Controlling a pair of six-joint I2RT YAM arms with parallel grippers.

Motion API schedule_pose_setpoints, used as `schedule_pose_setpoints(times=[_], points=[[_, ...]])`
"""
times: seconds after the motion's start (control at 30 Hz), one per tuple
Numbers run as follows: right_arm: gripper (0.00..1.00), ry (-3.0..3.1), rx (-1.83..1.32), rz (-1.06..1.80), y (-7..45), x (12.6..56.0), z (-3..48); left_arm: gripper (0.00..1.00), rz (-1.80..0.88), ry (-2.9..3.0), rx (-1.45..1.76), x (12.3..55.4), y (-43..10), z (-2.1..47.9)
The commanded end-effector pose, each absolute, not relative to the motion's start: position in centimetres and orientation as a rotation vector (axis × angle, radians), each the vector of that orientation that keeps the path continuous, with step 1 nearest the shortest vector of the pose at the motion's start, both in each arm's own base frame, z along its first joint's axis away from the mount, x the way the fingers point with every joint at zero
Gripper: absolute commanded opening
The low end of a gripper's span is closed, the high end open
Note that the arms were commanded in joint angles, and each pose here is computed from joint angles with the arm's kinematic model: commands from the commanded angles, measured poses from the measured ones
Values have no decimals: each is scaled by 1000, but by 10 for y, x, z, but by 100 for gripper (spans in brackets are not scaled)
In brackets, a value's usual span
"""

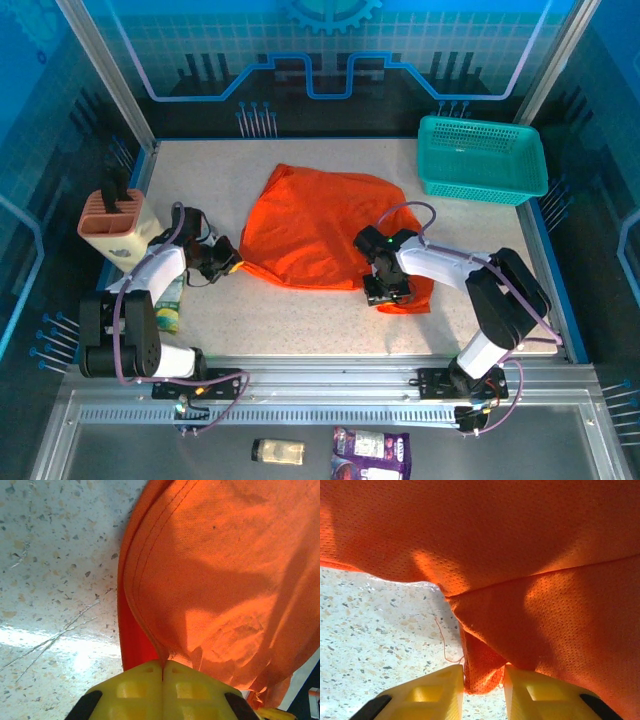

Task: Fold the inside-out t-shirt

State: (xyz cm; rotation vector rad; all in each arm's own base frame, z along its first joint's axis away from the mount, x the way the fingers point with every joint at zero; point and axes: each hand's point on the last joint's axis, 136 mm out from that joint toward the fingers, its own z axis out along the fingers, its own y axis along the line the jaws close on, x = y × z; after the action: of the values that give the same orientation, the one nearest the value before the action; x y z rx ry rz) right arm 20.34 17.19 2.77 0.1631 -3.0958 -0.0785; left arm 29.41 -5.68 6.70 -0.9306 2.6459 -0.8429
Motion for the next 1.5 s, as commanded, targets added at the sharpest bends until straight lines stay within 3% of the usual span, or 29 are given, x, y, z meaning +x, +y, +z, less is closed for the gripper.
schedule_pose_setpoints(times=[0.0,0.1,0.27,0.4,0.57,0.67,0.73,0.97,1.13,1.47], points=[[29,-3082,134,-14,163,202,23,0,-824,2659,-908,294,-56,66],[27,-3072,140,-6,163,202,21,0,-824,2659,-908,294,-56,66],[5,-3095,187,39,164,202,44,0,-825,2657,-906,295,-56,68],[0,-3082,251,50,168,194,60,0,-820,2659,-905,295,-56,68],[12,-2941,308,-158,195,167,48,0,-821,2660,-913,294,-56,66],[36,-2901,304,-361,217,162,57,0,-814,2665,-911,292,-55,65],[45,-2930,269,-444,220,170,69,0,-806,2667,-910,291,-54,65],[42,-3074,-140,-354,145,196,72,0,-803,2668,-912,288,-54,65],[36,-3052,-552,-362,80,182,50,0,-803,2669,-907,288,-54,66],[31,-3003,-928,-453,56,170,28,0,-805,2667,-909,290,-54,66]])
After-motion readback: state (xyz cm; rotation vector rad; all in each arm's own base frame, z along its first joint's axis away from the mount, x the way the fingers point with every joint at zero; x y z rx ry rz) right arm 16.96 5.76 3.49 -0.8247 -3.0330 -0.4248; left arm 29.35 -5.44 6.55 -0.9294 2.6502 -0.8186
